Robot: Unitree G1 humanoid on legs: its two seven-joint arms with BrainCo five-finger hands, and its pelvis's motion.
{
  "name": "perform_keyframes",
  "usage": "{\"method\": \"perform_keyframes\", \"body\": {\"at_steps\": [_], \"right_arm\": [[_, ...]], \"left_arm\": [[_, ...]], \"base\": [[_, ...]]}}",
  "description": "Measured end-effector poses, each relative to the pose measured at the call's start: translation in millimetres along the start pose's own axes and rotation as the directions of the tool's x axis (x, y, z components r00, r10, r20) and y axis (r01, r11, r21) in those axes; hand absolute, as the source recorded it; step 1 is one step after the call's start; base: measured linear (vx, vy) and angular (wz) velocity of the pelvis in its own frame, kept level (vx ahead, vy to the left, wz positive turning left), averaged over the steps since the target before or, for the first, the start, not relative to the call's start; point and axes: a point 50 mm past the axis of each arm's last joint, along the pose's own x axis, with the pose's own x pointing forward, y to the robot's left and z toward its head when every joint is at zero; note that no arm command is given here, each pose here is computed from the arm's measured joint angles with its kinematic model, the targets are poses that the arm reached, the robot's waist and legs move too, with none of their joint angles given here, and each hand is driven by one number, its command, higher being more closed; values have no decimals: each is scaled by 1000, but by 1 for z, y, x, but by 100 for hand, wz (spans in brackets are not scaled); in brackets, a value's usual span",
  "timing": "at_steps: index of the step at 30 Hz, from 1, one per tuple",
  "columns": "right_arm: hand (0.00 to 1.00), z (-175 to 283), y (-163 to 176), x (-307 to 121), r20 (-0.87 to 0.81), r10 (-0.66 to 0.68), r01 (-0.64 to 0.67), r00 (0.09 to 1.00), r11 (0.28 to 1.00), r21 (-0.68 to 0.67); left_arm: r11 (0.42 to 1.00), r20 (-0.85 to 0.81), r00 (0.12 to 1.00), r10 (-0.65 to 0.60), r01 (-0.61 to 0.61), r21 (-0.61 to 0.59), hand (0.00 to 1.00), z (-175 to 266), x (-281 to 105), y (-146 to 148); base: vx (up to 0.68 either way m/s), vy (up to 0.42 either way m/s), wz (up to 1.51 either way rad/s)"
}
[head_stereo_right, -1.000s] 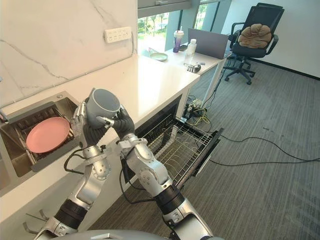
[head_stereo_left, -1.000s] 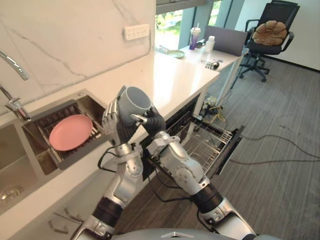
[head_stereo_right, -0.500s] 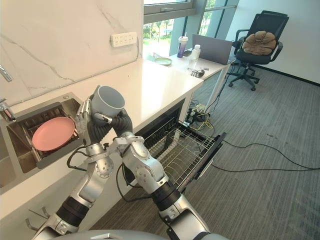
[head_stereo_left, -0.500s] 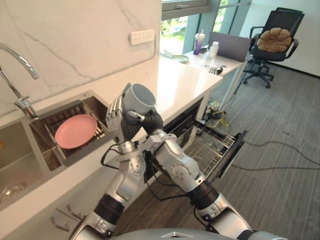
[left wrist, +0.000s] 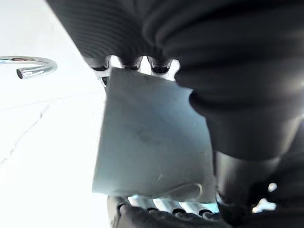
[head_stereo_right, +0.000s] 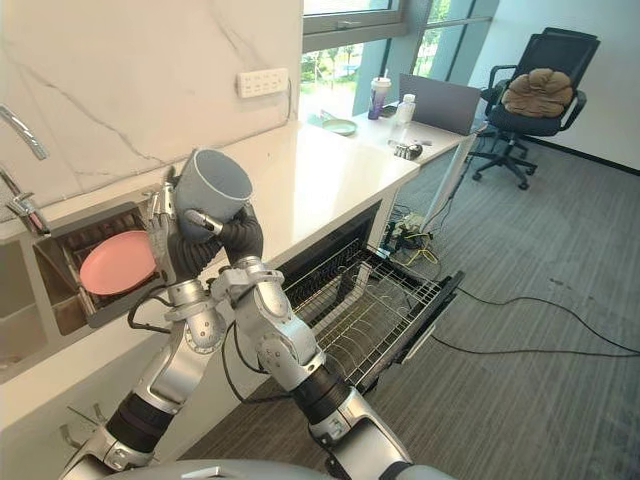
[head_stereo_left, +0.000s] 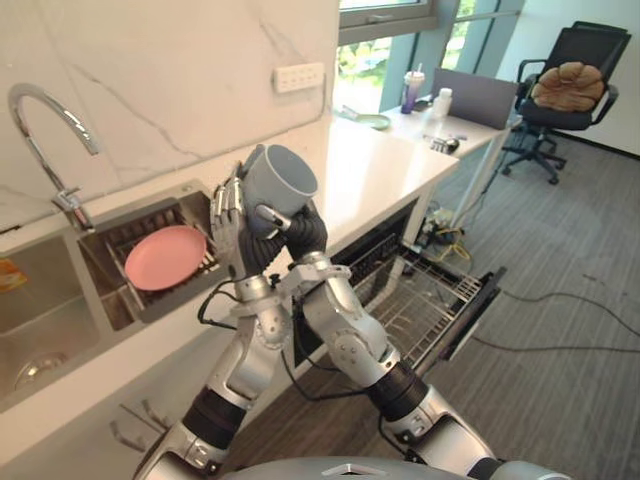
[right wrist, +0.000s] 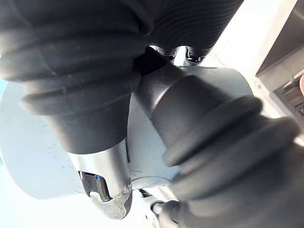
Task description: Walk over to the sink, pick up the cup, carry it to the dishwasher, place the cup inside the dishwasher, then close the dishwasher door
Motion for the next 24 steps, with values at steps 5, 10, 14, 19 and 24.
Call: {"method": "perform_keyframes", "body": {"at_steps": [5, 10, 14, 19, 24], "right_arm": [[100, 6, 2, 2, 50, -35, 35, 998, 999, 5], [100, 14, -4, 3, 118, -80, 77, 990, 997, 25], [100, 17, -14, 4, 155, -130, 128, 979, 992, 23], [100, 49, -33, 2, 368, -251, 280, 895, 960, -27], [100, 92, -72, -13, 541, -347, 425, 766, 905, -21]], "left_arm": [[997, -17, 999, -27, 26, -75, 0, -3, -4, 2], [994, -16, 998, -65, 64, -87, 0, -7, -15, 2], [994, -14, 995, -96, 95, -62, 0, -12, -21, -2], [978, -51, 977, -209, 210, 10, 0, -30, -49, -6], [969, -121, 970, -209, 188, -163, 0, -31, -46, -1]], "base": [[0, 0, 0], [0, 0, 0], [0, 0, 0], [-3, -6, -5], [1, -4, -11]]}}
